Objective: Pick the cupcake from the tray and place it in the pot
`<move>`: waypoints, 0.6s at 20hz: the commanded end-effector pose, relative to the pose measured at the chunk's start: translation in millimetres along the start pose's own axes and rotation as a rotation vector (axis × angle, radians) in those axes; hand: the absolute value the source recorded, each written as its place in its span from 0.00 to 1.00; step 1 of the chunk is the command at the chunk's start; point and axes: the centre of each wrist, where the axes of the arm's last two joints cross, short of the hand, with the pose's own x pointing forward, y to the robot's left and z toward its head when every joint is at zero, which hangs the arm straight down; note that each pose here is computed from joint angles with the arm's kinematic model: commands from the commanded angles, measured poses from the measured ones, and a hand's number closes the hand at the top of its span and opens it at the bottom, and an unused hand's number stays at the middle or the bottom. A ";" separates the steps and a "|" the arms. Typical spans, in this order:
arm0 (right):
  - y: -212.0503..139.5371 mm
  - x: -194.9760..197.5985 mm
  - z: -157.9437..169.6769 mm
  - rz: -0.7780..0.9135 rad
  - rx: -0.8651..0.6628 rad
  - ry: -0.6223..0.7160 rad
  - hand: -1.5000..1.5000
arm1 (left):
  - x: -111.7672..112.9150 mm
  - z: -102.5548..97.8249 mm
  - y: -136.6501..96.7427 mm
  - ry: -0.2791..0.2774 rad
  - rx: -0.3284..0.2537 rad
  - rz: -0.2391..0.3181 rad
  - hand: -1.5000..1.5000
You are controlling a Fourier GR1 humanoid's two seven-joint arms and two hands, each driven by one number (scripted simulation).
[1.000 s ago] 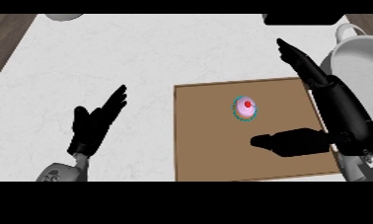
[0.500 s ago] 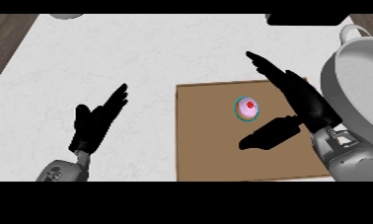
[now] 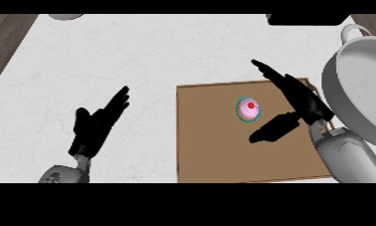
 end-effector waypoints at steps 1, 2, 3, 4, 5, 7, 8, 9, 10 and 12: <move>-9.5 -34.4 14.0 0.023 -0.040 -0.025 0.00 | -1.6 3.8 5.3 0.009 0.006 0.006 0.50; -1.2 -32.5 2.9 -0.001 -0.055 -0.026 0.00 | -3.7 7.0 5.4 -0.012 0.011 -0.014 0.50; -11.1 -29.7 17.1 -0.026 -0.031 -0.027 0.00 | -18.4 4.7 7.5 -0.019 0.006 0.011 0.50; -12.7 -33.2 2.6 -0.028 -0.026 -0.037 0.00 | -2.5 -2.5 -8.7 -0.003 0.013 0.009 0.50; -15.4 -58.8 9.5 -0.051 -0.024 -0.047 0.00 | 10.1 -7.7 1.0 0.002 0.004 0.003 0.50; -16.3 -50.2 -1.4 -0.117 0.010 -0.068 0.00 | 18.0 3.3 6.3 0.000 0.004 0.006 0.50; -13.5 -39.5 -4.8 -0.145 0.020 -0.079 0.00 | -2.3 9.7 -4.3 -0.012 0.003 -0.004 0.50; -3.7 -49.1 6.1 -0.183 0.027 -0.093 0.00 | -13.8 4.3 -10.3 0.007 0.004 -0.004 0.50; -17.4 -57.5 -2.7 -0.203 0.052 -0.118 0.00 | 0.7 -6.8 -8.5 0.023 0.003 0.007 0.50; 3.3 -58.6 9.5 -0.241 0.049 -0.132 0.00 | -11.0 -3.1 -0.3 0.000 0.016 -0.026 0.50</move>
